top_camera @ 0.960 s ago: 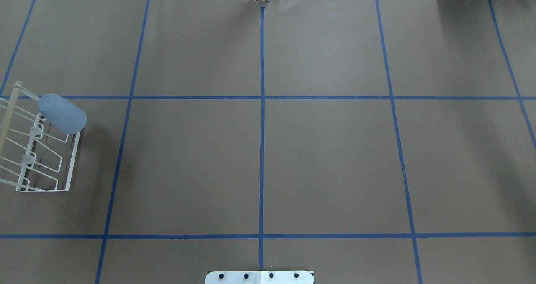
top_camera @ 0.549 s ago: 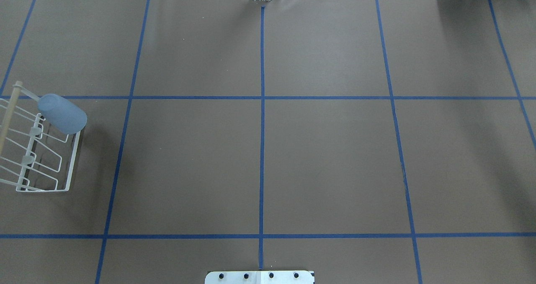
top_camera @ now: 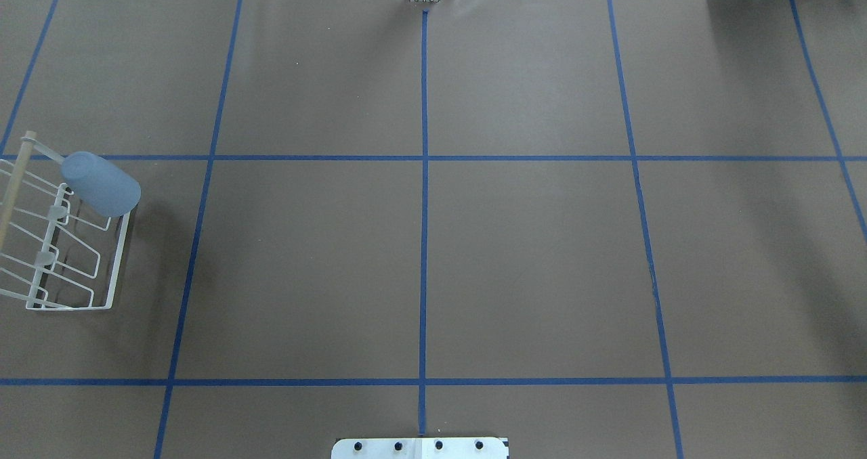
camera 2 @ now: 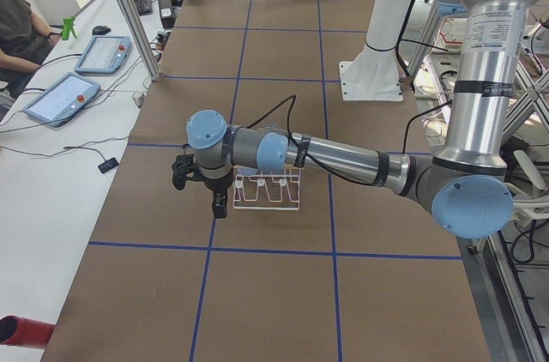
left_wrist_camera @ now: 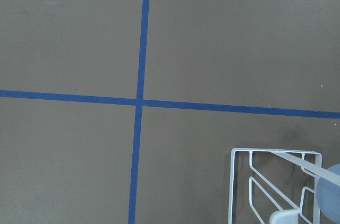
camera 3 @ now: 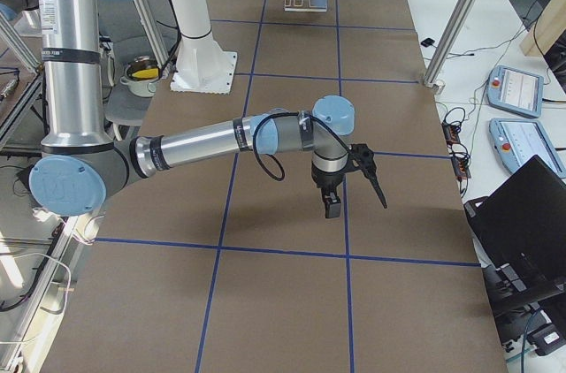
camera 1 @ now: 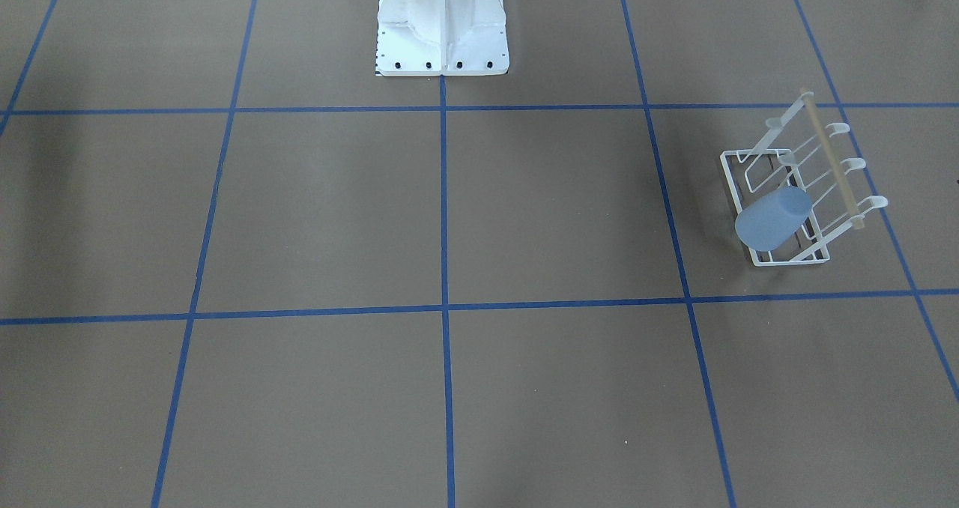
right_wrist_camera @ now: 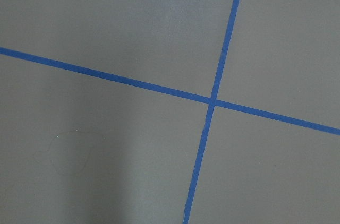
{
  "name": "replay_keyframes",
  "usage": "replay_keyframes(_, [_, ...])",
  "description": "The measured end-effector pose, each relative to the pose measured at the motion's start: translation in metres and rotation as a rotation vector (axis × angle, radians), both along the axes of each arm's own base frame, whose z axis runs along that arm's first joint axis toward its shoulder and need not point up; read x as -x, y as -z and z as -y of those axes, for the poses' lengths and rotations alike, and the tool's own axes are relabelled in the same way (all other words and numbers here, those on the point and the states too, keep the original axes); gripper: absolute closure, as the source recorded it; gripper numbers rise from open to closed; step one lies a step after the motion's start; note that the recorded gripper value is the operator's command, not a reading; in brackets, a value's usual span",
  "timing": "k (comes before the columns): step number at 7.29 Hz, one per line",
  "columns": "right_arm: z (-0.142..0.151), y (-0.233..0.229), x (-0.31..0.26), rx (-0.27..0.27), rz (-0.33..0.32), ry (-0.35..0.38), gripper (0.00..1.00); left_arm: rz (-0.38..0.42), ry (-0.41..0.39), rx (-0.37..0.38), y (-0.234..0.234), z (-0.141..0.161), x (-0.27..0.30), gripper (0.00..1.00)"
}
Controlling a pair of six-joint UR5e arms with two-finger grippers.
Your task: Hang cup on cup holder
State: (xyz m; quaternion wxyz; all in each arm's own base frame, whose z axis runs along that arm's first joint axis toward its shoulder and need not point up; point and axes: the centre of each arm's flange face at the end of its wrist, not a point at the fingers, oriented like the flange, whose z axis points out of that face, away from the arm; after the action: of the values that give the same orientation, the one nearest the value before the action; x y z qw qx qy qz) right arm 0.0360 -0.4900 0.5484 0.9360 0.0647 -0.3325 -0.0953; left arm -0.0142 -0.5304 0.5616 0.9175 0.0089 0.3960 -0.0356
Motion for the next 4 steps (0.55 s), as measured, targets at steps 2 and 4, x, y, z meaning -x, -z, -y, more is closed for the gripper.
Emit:
replay_keyframes(2, [-0.005, -0.011, 0.0, 0.025, 0.003, 0.0, 0.0, -0.001, 0.0, 0.003, 0.0, 0.0, 0.0, 0.02])
replay_keyframes(4, [-0.011, -0.024, 0.001, 0.051, 0.004, 0.002, 0.0, -0.008, 0.001, 0.011, -0.002, -0.002, 0.0, 0.02])
